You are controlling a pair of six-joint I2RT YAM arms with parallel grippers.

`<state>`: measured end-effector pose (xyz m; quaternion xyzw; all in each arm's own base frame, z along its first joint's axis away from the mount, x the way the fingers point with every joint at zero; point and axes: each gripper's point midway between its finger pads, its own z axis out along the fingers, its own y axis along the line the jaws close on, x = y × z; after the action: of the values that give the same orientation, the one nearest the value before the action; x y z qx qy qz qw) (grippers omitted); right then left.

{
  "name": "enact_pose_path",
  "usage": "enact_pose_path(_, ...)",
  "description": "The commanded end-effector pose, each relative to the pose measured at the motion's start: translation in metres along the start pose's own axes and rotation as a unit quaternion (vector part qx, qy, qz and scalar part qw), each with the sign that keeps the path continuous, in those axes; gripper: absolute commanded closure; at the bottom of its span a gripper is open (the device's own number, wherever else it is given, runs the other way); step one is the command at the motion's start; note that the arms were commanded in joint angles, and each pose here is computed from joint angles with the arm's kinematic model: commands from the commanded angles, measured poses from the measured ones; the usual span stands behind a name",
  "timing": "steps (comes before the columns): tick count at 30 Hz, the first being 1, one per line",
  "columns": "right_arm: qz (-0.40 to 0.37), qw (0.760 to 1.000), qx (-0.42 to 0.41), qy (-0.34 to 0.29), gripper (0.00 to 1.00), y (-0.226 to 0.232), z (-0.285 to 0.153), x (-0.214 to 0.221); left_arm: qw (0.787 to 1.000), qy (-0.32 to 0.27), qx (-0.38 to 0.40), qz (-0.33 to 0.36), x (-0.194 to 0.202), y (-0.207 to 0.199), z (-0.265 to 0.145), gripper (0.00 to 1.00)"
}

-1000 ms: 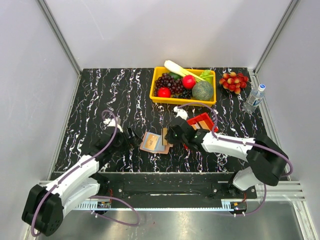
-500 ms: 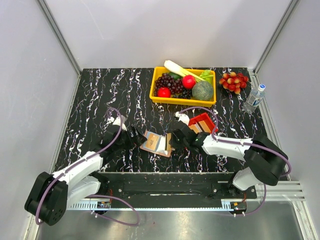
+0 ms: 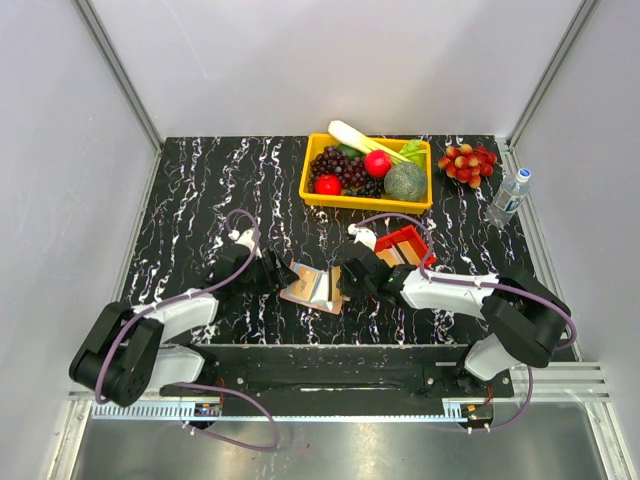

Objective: Put the credit cards into the card holder
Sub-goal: Insert the credit card into the card holder.

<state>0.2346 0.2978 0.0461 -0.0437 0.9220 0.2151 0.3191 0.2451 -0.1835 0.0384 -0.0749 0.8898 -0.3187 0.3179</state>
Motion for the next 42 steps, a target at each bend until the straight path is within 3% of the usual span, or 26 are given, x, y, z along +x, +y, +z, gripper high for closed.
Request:
enact_pose_path(1,-0.019,0.999,0.019,0.022,1.0,-0.011,0.003,0.014,0.998,-0.012,0.063,0.018,-0.018,-0.023,0.009,0.26)
enact_pose_path(11,-0.022,0.999,0.022,0.015,1.0,-0.013,0.001,0.011,0.989,0.006,0.145,0.009,-0.013,-0.046,0.013,0.73)
enact_pose_path(18,-0.021,0.999,0.027,0.012,1.0,-0.017,-0.001,0.008,0.988,0.007,0.156,-0.002,-0.012,-0.048,0.012,0.93)
enact_pose_path(22,-0.021,0.999,0.028,0.012,1.0,-0.018,-0.002,0.007,0.985,0.003,0.174,-0.002,-0.012,-0.054,0.007,0.91)
enact_pose_path(25,-0.021,0.999,0.031,0.013,1.0,-0.02,-0.001,0.008,0.982,0.002,0.191,0.0,-0.013,-0.061,0.003,0.77)
enact_pose_path(29,-0.022,0.999,0.028,0.014,1.0,-0.018,-0.002,0.008,0.979,0.002,0.206,-0.002,-0.012,-0.065,0.001,0.72)
enact_pose_path(35,-0.023,0.999,0.024,0.014,1.0,-0.017,-0.002,0.007,0.977,-0.001,0.214,-0.002,-0.011,-0.066,-0.001,0.75)
enact_pose_path(42,-0.025,0.999,0.023,0.016,1.0,-0.016,-0.002,0.007,0.976,0.008,0.217,0.0,-0.008,-0.067,0.001,0.91)
